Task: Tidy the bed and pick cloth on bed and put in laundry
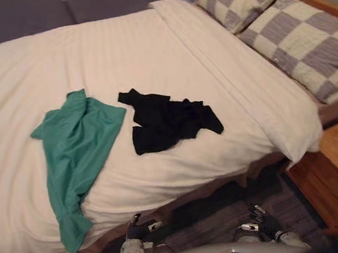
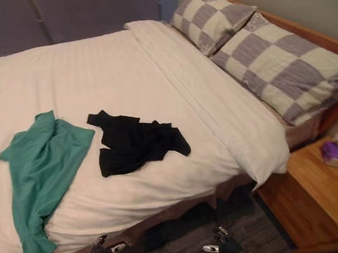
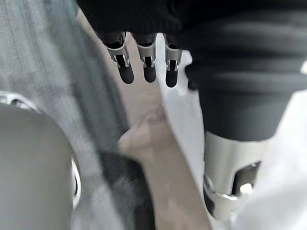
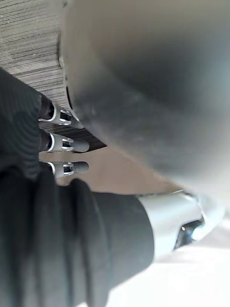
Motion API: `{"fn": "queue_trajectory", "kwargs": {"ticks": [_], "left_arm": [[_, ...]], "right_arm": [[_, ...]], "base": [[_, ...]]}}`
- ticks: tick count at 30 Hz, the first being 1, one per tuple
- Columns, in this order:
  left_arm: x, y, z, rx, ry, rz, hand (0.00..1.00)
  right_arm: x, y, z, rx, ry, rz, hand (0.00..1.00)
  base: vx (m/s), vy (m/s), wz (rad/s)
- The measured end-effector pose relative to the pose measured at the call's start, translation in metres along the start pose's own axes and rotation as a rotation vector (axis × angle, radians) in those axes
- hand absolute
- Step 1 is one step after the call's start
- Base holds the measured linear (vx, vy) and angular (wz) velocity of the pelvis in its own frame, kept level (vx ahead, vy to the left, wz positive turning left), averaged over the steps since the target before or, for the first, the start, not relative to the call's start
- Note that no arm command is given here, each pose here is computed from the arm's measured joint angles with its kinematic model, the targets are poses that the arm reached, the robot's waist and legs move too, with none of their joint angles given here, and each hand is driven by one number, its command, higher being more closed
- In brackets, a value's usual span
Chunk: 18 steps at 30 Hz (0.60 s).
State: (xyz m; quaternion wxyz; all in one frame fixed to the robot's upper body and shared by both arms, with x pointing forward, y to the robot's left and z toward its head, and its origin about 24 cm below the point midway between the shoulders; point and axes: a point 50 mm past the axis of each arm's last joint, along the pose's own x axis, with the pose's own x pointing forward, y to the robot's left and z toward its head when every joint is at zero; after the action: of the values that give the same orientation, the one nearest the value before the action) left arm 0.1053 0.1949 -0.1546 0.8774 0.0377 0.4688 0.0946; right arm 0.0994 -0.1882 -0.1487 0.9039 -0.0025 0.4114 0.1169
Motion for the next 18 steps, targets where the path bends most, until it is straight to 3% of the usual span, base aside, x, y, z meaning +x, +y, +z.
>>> {"fn": "queue_trajectory", "kwargs": {"ticks": [3, 8, 12, 13, 14, 18], "left_arm": [[0.001, -0.006, 0.002, 0.017, 0.002, -0.037, 0.0], [0.0, -0.004, 0.001, 0.061, 0.003, -0.045, 0.0], [0.0, -0.003, -0.001, 0.06, 0.013, -0.043, 0.0], [0.0, -0.001, -0.002, 0.053, 0.02, -0.035, 0.0], [-0.003, 0.001, -0.012, -0.089, 0.057, -0.031, 0.0], [-0.003, 0.001, -0.013, -0.092, 0.06, -0.031, 0.0]], "right_arm": [[-0.001, 0.003, -0.002, -0.106, 0.029, 0.055, 0.0], [0.001, 0.007, -0.002, -0.14, 0.052, 0.081, 0.0], [0.003, 0.007, -0.001, -0.133, 0.067, 0.084, 0.0], [0.004, 0.008, 0.0, -0.12, 0.073, 0.089, 0.0], [0.003, 0.009, -0.007, -0.026, 0.105, 0.1, 0.0], [0.002, 0.009, -0.009, -0.024, 0.11, 0.1, 0.0]], "base": [[0.05, -0.044, 0.59], [-0.02, -0.143, 0.94], [-0.03, -0.119, 0.16], [-0.02, -0.052, -0.02], [0.0, 0.0, 0.0], [-0.01, 0.002, -0.04]]}}
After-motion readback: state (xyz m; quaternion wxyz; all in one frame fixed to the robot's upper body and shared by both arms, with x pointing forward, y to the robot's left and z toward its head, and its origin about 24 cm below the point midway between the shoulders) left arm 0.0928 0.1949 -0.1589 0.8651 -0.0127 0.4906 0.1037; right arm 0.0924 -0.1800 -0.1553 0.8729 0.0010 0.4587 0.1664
